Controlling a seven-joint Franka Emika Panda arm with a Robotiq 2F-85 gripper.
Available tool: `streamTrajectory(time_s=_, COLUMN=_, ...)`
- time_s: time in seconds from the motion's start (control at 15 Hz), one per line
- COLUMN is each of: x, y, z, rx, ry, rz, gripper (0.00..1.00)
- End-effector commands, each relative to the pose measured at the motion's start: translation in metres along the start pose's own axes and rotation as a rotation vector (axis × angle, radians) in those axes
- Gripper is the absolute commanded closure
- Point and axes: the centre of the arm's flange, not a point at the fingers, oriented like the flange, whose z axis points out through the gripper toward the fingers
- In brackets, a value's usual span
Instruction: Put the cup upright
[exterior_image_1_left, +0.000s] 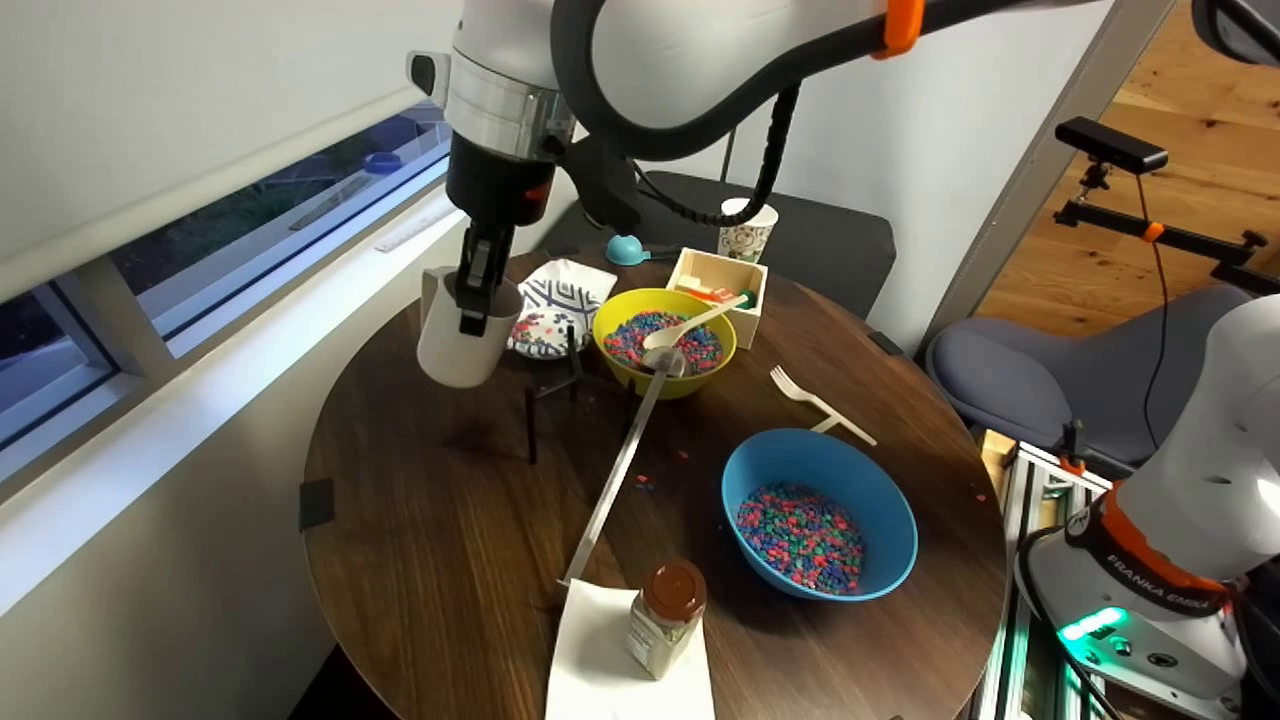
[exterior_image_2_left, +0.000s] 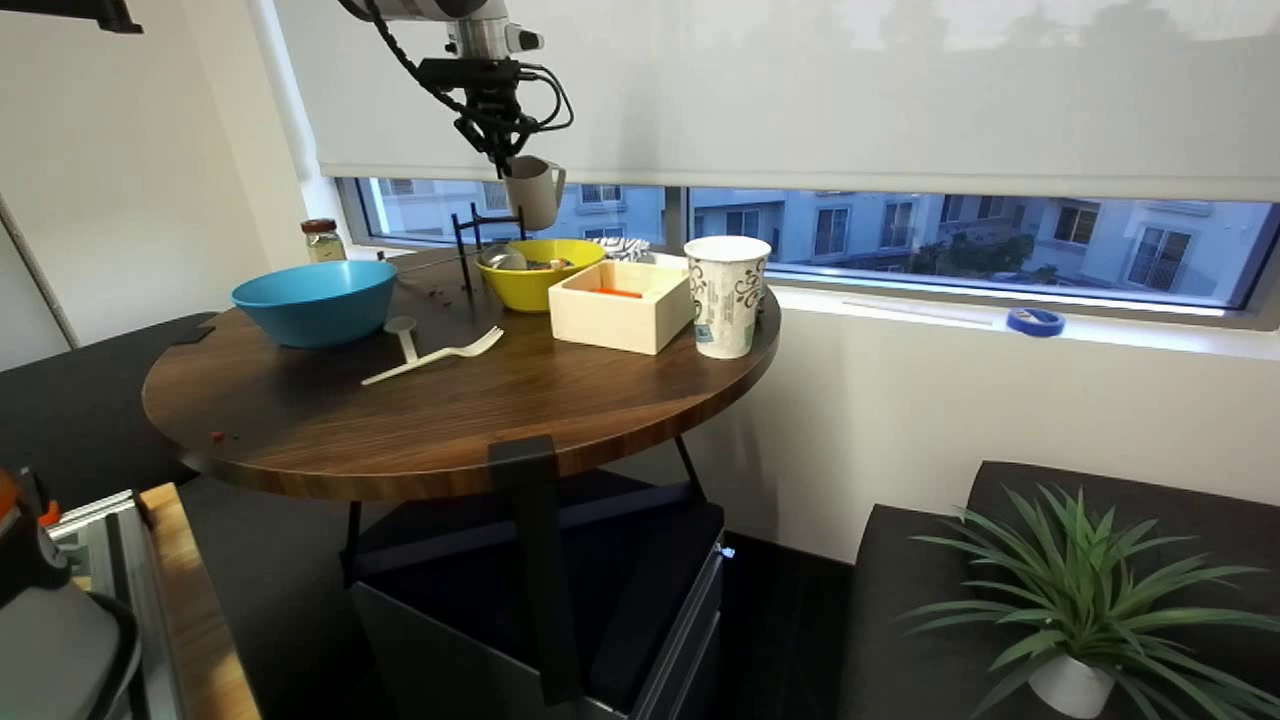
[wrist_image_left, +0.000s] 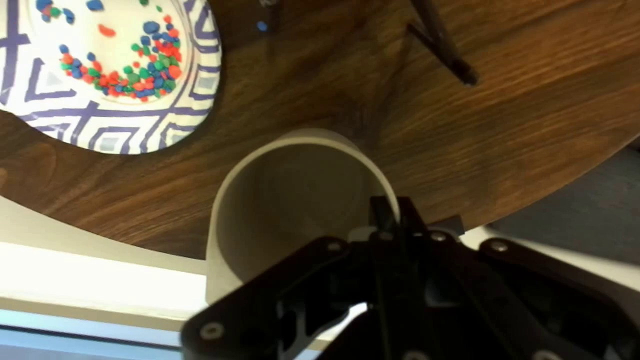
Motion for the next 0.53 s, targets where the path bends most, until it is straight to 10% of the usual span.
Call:
streamTrajectory(time_s=0.0, x=-0.009, y=-0.008, z=0.005, rx=-0.060, ry=-0.072, rz=-0.079, gripper=0.99)
streamTrajectory(time_s=0.47, x=-0.017, y=-0.003, z=0.030, rx=-0.065, ry=-0.163, rz=-0.149, gripper=0.99)
